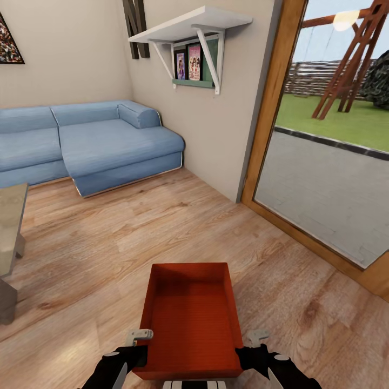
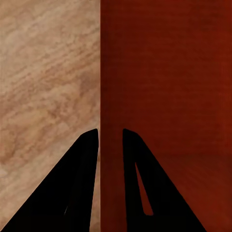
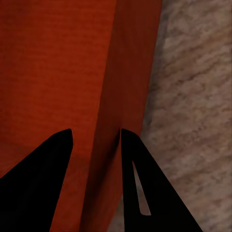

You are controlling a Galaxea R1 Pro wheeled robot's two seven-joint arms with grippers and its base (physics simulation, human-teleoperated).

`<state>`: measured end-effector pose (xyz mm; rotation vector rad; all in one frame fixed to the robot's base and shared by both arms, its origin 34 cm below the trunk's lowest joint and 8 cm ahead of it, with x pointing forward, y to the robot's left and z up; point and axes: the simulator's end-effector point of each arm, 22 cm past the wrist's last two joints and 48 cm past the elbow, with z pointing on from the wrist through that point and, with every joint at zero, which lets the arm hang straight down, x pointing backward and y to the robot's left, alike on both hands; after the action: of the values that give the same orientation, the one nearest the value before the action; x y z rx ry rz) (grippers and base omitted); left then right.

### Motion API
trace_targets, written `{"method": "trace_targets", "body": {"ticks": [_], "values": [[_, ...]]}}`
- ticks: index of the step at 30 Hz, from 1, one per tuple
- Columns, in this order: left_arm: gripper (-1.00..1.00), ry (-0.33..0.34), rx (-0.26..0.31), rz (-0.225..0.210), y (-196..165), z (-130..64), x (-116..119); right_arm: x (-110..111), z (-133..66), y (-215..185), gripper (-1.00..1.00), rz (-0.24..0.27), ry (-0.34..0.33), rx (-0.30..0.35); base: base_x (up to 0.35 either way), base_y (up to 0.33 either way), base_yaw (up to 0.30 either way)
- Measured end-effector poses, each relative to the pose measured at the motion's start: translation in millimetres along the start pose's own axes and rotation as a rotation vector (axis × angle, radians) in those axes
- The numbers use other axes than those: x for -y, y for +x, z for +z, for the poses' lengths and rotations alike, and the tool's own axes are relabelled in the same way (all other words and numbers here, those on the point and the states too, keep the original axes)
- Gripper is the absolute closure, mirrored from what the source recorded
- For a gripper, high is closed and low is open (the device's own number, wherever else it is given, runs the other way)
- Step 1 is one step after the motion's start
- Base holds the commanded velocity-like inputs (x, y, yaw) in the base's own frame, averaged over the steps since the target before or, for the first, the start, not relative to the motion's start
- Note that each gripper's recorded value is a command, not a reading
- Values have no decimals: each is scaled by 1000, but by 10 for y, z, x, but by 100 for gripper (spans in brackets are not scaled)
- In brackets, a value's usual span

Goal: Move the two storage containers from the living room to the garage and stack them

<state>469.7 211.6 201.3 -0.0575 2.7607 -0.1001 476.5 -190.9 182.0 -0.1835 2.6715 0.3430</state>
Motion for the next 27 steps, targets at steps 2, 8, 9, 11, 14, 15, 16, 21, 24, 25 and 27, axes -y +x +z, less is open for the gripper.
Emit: {"method": "trace_targets", "body": {"ticks": [2, 8, 9, 11, 14, 15, 16, 21, 24, 25, 27], "values": [[100, 0, 0, 0, 0, 0, 0, 0, 0, 0, 100, 0, 0, 0, 0, 0, 0], [100, 0, 0, 0, 0, 0, 1, 1, 0, -1, 100, 0, 0, 0, 0, 0, 0], [100, 1, 0, 0, 0, -7, 3, 1, -8, 1, 100, -2, 0, -1, 0, 0, 0], [100, 1, 9, 1, -39, -30, 7, -1, -28, -41, 100, -4, 1, 8, 0, 0, 0], [100, 2, 21, 2, -92, -64, 18, 1, -60, -98, 100, -7, 2, 19, 0, 0, 0], [100, 2, 25, 3, -110, -76, 17, -3, -69, -117, 100, -9, 2, 24, 0, 0, 0], [100, 2, 29, 3, -128, -87, 16, -7, -78, -137, 100, -10, 2, 28, 0, 0, 0], [100, 2, 34, 3, -202, -173, 23, -25, -156, -219, 100, -12, 3, 32, 0, 0, 0], [100, 2, 34, 3, -245, -229, 27, -37, -207, -265, 100, -13, 3, 33, 0, 0, 0], [100, 2, 34, 3, -259, -248, 26, -44, -224, -281, 100, -13, 3, 33, 0, 0, 0], [100, 2, 34, 2, -286, -285, 28, -53, -258, -311, 100, -13, 3, 32, 0, 0, 0]]}}
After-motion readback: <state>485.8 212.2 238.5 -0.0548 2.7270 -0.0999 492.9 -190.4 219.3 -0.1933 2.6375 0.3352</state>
